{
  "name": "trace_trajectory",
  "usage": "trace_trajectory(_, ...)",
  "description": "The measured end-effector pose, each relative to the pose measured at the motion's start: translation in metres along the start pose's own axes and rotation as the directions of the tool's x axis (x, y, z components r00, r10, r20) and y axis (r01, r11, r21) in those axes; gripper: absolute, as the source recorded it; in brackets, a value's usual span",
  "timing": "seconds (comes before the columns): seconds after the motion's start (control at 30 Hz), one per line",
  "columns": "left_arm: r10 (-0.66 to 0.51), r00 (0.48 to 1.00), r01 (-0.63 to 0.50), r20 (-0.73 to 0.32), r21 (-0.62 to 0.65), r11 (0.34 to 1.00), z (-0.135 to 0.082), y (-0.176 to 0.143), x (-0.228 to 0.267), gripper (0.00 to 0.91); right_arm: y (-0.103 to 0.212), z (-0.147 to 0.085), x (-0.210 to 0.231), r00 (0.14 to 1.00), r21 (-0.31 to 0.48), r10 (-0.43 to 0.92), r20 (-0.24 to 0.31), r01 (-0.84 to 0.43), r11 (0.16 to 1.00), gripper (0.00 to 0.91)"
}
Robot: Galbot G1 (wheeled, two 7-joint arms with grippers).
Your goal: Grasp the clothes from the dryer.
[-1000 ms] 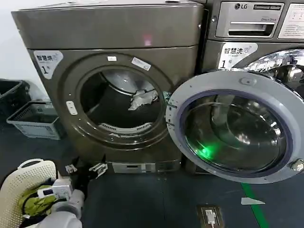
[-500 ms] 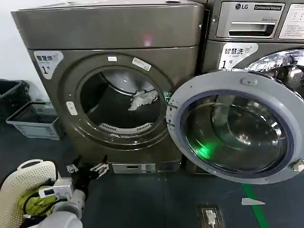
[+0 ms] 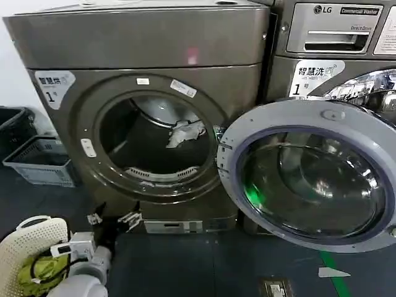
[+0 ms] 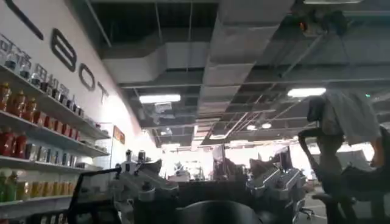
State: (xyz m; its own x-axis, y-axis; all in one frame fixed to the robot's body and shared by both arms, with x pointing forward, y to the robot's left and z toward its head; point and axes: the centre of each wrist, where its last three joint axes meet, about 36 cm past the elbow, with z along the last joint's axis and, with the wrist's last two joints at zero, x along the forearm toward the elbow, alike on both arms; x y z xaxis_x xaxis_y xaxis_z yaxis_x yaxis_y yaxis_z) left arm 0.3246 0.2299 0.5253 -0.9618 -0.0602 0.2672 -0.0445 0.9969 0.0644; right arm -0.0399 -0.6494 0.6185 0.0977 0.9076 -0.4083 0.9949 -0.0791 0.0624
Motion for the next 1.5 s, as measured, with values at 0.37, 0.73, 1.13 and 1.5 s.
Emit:
trace_trajectory(0.37,-0.001,1.0,0.001,-0.005,0.009,1.0,0.0014,-0.0006,-0.0001,0.907,-0.0027,0.0009,0.0004,1.0,0.001,0.004,-0.002,-0.004,1.0,0.907)
trace_trajectory(0.73,0.0,1.0,0.0,-0.009,0.011,1.0,0.0023,-0.0006,0.0013,0.907,-0.005,0.0022,0.0021,1.0,0.005,0.006,-0.006,-0.006,1.0,0.907)
trace_trajectory(1.13,0.004,1.0,-0.004,-0.004,0.01,1.0,0.001,-0.0017,0.0015,0.907,-0.0049,0.0014,0.0002,1.0,0.005,0.005,-0.005,-0.005,1.0,0.907)
trace_trajectory(1.5,0.004,1.0,-0.004,-0.013,0.013,1.0,0.0035,-0.0022,-0.0002,0.907,-0.0087,0.0015,0.0005,1.0,0.009,0.013,-0.006,-0.013,1.0,0.907)
